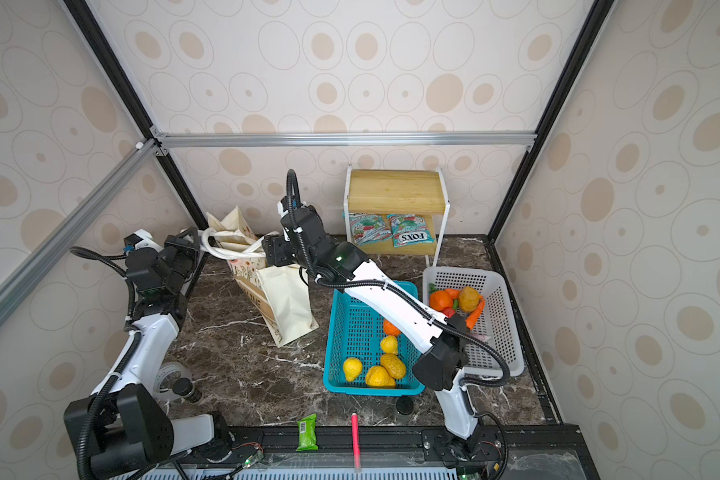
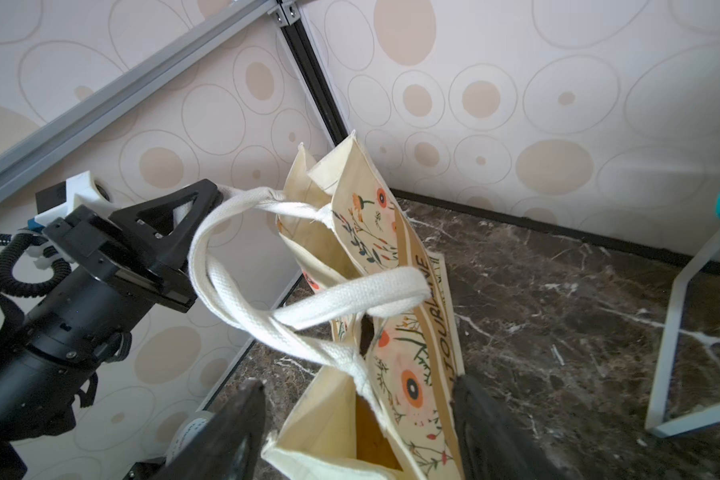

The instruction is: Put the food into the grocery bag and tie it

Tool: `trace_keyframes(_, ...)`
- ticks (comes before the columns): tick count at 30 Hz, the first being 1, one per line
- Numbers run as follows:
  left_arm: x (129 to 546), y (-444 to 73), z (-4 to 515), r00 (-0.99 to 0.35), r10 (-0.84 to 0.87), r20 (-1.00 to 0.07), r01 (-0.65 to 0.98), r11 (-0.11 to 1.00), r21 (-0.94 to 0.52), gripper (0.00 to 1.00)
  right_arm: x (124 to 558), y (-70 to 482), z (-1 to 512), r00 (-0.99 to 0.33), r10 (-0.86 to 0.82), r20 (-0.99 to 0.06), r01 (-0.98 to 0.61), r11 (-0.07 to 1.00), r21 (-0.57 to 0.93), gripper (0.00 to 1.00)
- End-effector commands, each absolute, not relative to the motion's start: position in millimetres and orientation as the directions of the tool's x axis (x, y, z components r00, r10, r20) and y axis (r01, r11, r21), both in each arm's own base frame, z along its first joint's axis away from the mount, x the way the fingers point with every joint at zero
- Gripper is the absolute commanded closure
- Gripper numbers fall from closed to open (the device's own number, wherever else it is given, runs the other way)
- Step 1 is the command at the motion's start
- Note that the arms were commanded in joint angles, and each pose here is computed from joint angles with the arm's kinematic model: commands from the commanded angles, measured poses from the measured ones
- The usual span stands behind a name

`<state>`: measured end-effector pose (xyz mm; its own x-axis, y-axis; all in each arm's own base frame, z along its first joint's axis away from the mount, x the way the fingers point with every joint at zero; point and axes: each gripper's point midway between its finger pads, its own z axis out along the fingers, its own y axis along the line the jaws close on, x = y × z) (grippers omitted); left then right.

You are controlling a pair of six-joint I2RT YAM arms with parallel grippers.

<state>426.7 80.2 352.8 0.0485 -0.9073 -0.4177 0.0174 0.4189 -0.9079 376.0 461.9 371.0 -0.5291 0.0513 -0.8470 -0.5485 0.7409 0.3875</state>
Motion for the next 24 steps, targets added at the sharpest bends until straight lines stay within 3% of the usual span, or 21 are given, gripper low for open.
trace_keyframes(1,420.5,74.8,370.4,0.069,-0.899,-0.433,0.07,0.438,-0.896,1.0,379.1,475.9,374.0,-0.588,0.127,-0.799,-0.515,0.703,0.49,0.28)
trace_keyframes(21,417.0,54.5,364.5,0.014,-0.903,-0.43,0.093,0.43,-0.898,1.0,399.1,519.1,351.1,-0.651,0.192,-0.734,-0.522,0.589,0.617,0.41)
trace_keyframes(24,415.2,52.5,365.2,0.01,-0.903,-0.43,0.1,0.429,-0.898,1.0,401.3,526.2,351.7,-0.659,0.207,-0.723,-0.527,0.558,0.641,0.49)
